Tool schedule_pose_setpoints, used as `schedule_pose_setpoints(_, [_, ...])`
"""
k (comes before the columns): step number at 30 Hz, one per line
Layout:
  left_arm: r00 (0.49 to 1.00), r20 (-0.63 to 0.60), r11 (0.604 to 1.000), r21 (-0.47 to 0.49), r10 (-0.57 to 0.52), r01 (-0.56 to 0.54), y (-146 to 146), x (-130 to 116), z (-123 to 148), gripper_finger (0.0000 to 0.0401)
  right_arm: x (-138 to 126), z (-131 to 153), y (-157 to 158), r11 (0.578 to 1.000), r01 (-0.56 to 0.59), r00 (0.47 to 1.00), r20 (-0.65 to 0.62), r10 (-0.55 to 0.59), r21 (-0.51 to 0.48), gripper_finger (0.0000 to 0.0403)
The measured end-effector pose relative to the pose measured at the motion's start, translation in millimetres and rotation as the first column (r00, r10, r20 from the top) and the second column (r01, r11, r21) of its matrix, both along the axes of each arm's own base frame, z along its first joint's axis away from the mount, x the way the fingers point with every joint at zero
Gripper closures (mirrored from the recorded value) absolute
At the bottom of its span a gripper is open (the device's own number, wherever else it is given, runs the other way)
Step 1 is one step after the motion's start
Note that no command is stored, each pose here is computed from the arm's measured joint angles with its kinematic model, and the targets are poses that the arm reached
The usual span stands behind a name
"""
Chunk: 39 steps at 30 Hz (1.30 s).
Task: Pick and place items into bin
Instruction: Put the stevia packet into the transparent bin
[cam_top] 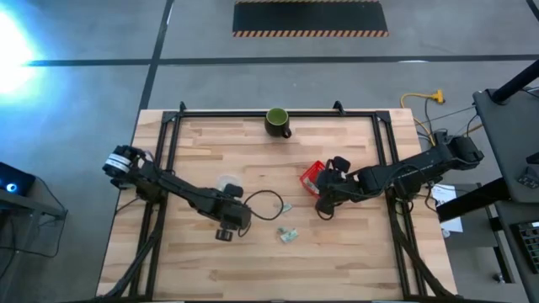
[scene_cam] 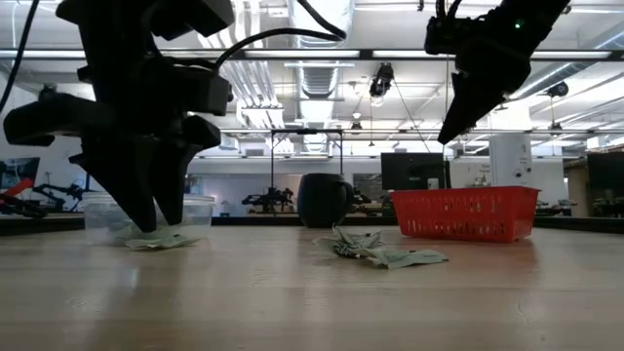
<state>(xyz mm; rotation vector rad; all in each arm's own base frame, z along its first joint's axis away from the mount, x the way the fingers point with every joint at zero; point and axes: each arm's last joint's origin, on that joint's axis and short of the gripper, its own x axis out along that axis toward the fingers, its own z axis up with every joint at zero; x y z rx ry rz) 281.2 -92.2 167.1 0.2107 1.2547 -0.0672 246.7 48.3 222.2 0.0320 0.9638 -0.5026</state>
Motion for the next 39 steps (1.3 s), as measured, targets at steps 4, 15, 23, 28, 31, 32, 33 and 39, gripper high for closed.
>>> schedule_pose_setpoints(4, [1.000,-0.007,0.999,0.020,-0.027,0.027,1,-1,-2,0.0261,0,0,0,1.000,-0.002,1.000,0.005,0.002,0.000,0.0264])
schedule_pose_setpoints(15, [1.000,-0.016,0.999,0.047,-0.004,0.005,8,-3,-6,0.0261,2,1,0,1.000,-0.001,1.000,0.018,0.001,0.003,0.0266])
schedule_pose_setpoints(23, [1.000,0.001,0.999,0.037,-0.027,0.027,8,-1,-7,0.0261,2,1,0,1.000,-0.001,1.000,0.021,0.001,0.004,0.0271])
schedule_pose_setpoints(28, [1.000,0.010,0.999,0.034,-0.026,0.026,8,0,-7,0.0261,2,1,0,1.000,-0.001,1.000,0.025,0.001,0.005,0.0266])
schedule_pose_setpoints(31, [0.999,0.006,0.999,0.019,-0.031,0.031,7,4,-13,0.0261,2,1,1,1.000,-0.001,1.000,0.027,0.001,0.005,0.0268])
schedule_pose_setpoints(32, [0.999,-0.007,0.999,0.013,-0.034,0.034,6,4,-16,0.0261,2,1,1,1.000,-0.001,1.000,0.028,0.001,0.005,0.0269])
schedule_pose_setpoints(33, [0.999,-0.013,0.999,0.009,-0.036,0.036,6,6,-17,0.0261,2,1,1,1.000,-0.001,1.000,0.029,0.001,0.005,0.0271])
schedule_pose_setpoints(39, [0.999,-0.019,0.999,-0.009,-0.038,0.038,3,13,-20,0.0261,3,1,1,1.000,-0.001,0.999,0.034,0.001,0.007,0.0276])
